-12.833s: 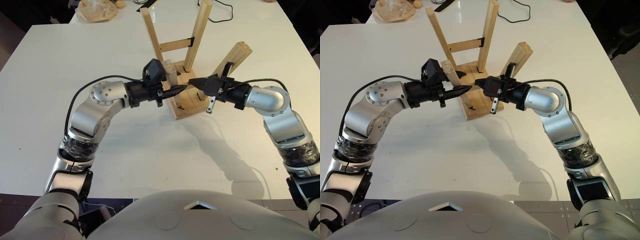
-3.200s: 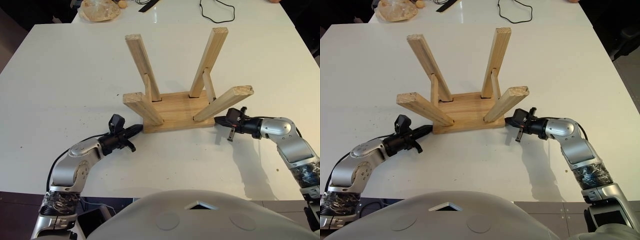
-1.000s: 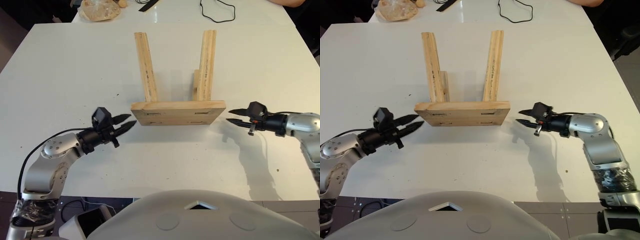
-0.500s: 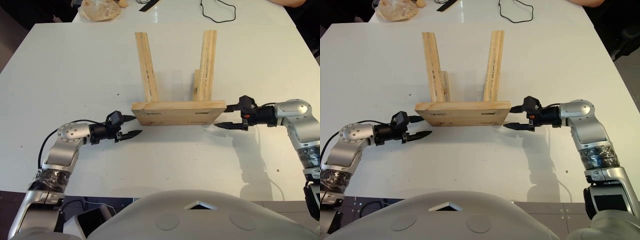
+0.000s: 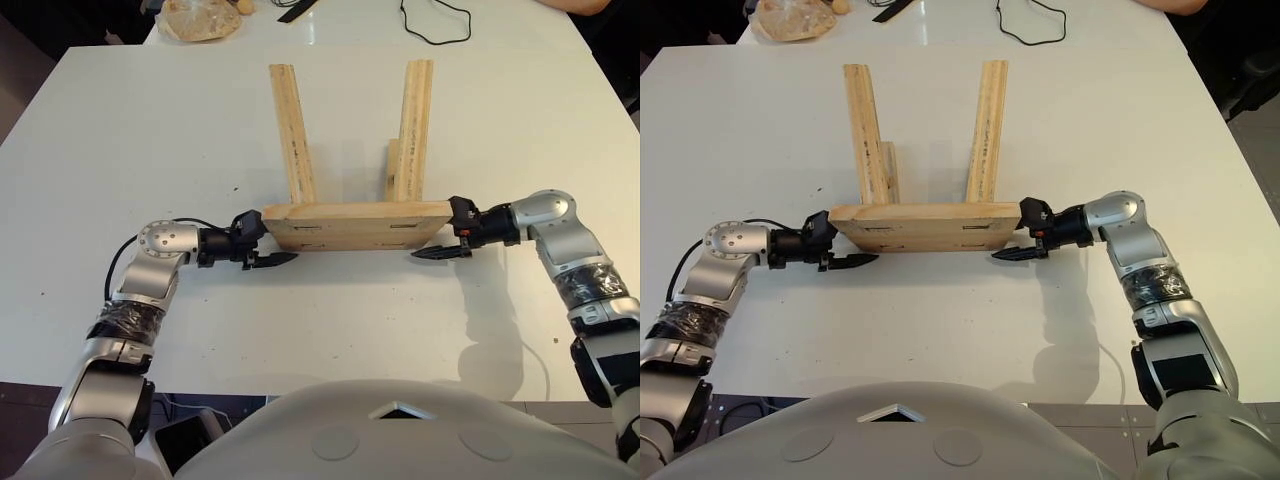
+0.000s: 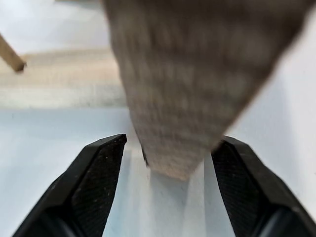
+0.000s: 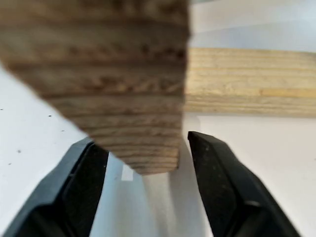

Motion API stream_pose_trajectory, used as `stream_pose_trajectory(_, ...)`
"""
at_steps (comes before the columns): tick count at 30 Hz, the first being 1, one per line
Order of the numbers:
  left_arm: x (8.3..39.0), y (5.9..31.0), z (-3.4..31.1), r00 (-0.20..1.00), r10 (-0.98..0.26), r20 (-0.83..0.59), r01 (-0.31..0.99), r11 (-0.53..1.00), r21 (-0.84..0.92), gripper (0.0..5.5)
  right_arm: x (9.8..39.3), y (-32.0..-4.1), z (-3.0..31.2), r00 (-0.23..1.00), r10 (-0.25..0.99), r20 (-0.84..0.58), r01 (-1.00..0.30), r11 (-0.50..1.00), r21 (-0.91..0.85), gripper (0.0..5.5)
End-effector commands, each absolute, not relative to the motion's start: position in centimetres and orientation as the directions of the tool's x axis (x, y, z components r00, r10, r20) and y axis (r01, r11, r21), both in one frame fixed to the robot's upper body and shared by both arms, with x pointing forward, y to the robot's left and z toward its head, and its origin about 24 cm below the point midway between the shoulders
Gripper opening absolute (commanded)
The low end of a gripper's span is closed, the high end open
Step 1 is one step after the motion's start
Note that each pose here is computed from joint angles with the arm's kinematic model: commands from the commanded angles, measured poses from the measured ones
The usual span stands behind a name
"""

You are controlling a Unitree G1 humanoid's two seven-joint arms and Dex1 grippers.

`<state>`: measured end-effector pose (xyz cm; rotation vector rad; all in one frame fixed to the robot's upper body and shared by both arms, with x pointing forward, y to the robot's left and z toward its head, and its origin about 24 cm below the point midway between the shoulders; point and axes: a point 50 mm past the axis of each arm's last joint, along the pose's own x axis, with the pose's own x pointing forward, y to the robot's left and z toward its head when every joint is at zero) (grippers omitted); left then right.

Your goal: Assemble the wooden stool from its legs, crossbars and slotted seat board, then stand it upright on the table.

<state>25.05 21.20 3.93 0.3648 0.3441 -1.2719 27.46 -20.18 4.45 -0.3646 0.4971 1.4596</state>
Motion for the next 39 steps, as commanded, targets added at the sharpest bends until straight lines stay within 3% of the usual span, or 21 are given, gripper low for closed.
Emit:
stream_pose_trajectory(1, 25.5, 21.2, 4.5, 0.220, -0.865, -0.451, 0.975, 0.204, 0.085, 2.38, 28.3, -19.9, 4.7, 0.046, 0.856, -0.515, -0.995, 0.086, 0.053, 2.10)
stream_pose_trajectory(5, 25.6, 21.2, 4.6, 0.206, -0.878, -0.432, 0.978, 0.200, 0.061, 1.74, 28.4, -20.1, 4.7, 0.040, 0.864, -0.501, -0.989, 0.105, 0.103, 1.52)
stream_pose_trajectory(8, 25.3, 21.2, 5.4, 0.207, -0.910, -0.360, 0.972, 0.233, -0.029, 1.41, 28.0, -20.2, 5.2, 0.006, 0.890, -0.457, -0.982, 0.091, 0.163, 1.51)
stream_pose_trajectory(13, 25.8, 20.5, 10.8, 0.366, -0.929, 0.064, 0.897, 0.334, -0.290, 1.40, 26.5, -19.3, 7.8, -0.014, 0.974, -0.225, -0.943, 0.062, 0.327, 1.48)
stream_pose_trajectory(17, 25.9, 20.1, 14.7, 0.548, -0.715, 0.435, 0.811, 0.327, -0.485, 1.40, 25.0, -17.0, 11.8, 0.034, 0.994, 0.106, -0.900, -0.015, 0.437, 1.48)
stream_pose_trajectory(23, 25.4, 17.0, 18.7, 0.637, -0.335, 0.694, 0.754, 0.088, -0.651, 1.41, 24.2, -13.1, 18.3, 0.110, 0.807, 0.580, -0.877, -0.195, 0.438, 1.48)
stream_pose_trajectory(27, 25.6, 15.5, 20.6, 0.678, -0.161, 0.717, 0.717, -0.066, -0.693, 1.51, 25.2, -12.1, 22.1, 0.248, 0.587, 0.770, -0.850, -0.249, 0.464, 1.48)
stream_pose_trajectory(30, 26.3, 14.2, 20.7, 0.734, -0.189, 0.652, 0.651, -0.077, -0.755, 1.51, 26.1, -11.7, 23.5, 0.372, 0.486, 0.791, -0.817, -0.233, 0.527, 1.49)
stream_pose_trajectory(34, 28.1, 13.7, 18.8, 0.868, -0.206, 0.451, 0.455, -0.033, -0.890, 1.48, 28.3, -9.7, 22.3, 0.597, 0.482, 0.641, -0.691, -0.098, 0.717, 1.47)
stream_pose_trajectory(39, 29.1, 13.6, 18.3, 0.924, -0.184, 0.337, 0.333, -0.051, -0.942, 1.47, 29.7, -9.4, 22.1, 0.773, 0.366, 0.519, -0.515, -0.117, 0.849, 1.45)
